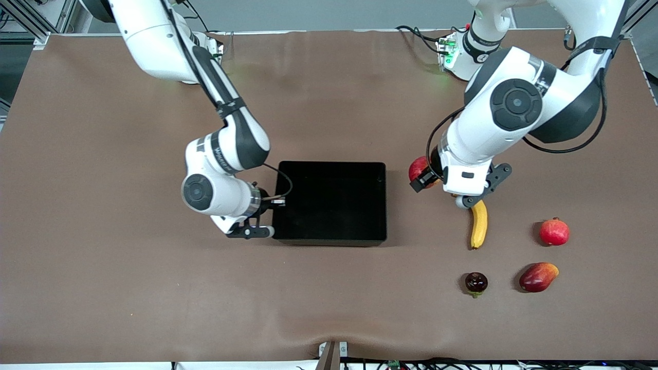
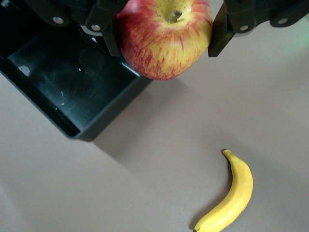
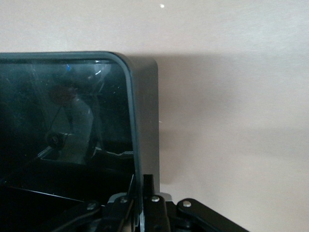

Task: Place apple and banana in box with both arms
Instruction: 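Carry the apple toward the box while the right gripper drags the box closer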

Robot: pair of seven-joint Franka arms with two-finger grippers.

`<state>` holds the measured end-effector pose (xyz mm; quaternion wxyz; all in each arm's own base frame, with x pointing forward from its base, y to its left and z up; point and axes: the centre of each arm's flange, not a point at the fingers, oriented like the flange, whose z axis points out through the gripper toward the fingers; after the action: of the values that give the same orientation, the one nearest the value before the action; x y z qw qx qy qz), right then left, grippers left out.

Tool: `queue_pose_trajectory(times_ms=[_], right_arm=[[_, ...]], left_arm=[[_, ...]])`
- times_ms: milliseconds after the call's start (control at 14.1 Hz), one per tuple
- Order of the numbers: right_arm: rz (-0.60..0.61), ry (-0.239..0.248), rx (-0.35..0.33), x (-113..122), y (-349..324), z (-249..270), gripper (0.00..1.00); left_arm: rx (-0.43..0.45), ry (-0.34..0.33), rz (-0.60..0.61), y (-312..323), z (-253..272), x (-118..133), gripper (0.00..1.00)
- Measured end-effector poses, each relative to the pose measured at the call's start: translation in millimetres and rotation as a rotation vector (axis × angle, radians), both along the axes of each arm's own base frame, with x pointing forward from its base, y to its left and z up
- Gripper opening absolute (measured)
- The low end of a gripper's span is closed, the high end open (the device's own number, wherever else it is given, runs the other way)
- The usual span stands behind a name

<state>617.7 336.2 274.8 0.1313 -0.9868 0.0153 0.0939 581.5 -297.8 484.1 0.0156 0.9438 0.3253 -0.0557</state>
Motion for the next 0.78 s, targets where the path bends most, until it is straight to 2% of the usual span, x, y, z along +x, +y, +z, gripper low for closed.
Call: queue_pose_trajectory(times_ms=[424, 636, 778], right_arm=[[-0.006, 0.001, -0.007, -0.5, 2.6, -5.0, 0.06], [-0.008, 0.013, -0.015, -1.4, 4.1, -15.9, 0.06], [-0.018, 0.001, -0.017, -1.8, 9.2, -23.5, 0.06]], left_arm=[[0.009, 0.035, 0.023, -1.3, -18.2, 0.5, 0.78], [0.011, 0.071, 0.067, -1.2, -38.8, 5.5, 0.78], [0.004, 0.084, 0.111, -7.1, -53.3, 8.4, 0.78]])
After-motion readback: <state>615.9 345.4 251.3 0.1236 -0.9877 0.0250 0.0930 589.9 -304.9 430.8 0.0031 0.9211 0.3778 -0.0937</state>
